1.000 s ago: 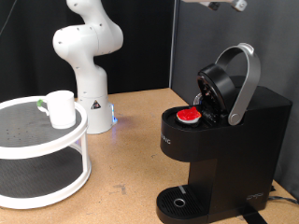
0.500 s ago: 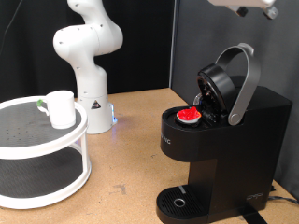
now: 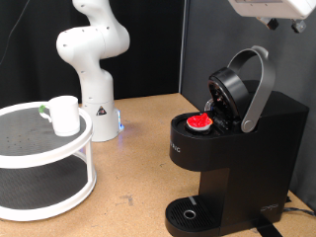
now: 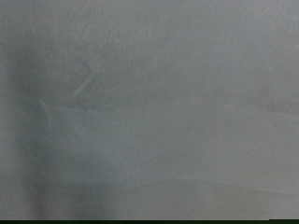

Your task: Make a cup of coffee with the keurig machine

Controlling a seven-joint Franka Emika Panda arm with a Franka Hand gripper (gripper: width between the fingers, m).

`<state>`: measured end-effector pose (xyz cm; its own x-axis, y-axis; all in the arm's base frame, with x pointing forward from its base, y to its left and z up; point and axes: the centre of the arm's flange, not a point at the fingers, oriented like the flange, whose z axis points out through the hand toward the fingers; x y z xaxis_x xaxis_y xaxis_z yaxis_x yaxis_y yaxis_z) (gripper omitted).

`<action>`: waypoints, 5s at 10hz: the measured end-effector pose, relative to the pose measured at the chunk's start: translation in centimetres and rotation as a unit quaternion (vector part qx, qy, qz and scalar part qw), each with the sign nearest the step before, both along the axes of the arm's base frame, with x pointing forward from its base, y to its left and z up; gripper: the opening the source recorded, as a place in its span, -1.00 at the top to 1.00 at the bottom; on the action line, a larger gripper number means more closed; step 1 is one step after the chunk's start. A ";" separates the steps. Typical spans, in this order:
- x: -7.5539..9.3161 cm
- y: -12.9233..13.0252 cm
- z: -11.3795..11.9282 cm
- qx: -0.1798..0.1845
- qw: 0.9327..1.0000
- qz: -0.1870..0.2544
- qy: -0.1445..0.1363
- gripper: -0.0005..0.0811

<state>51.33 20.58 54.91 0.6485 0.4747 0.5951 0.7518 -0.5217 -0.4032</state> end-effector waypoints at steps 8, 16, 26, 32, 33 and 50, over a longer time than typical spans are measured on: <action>0.2 -1.9 -2.8 -0.056 0.998 0.009 0.012 0.89; 0.0 -7.6 -2.5 -0.050 0.998 0.033 0.020 0.98; -0.6 -14.6 -4.1 -0.113 0.993 0.015 0.015 0.98; -0.5 -16.4 -5.4 -0.162 0.987 0.000 0.008 0.98; -0.5 -16.5 -5.5 -0.168 0.986 -0.001 0.010 0.98; 0.8 -19.4 -13.4 -0.224 0.971 -0.015 0.088 0.98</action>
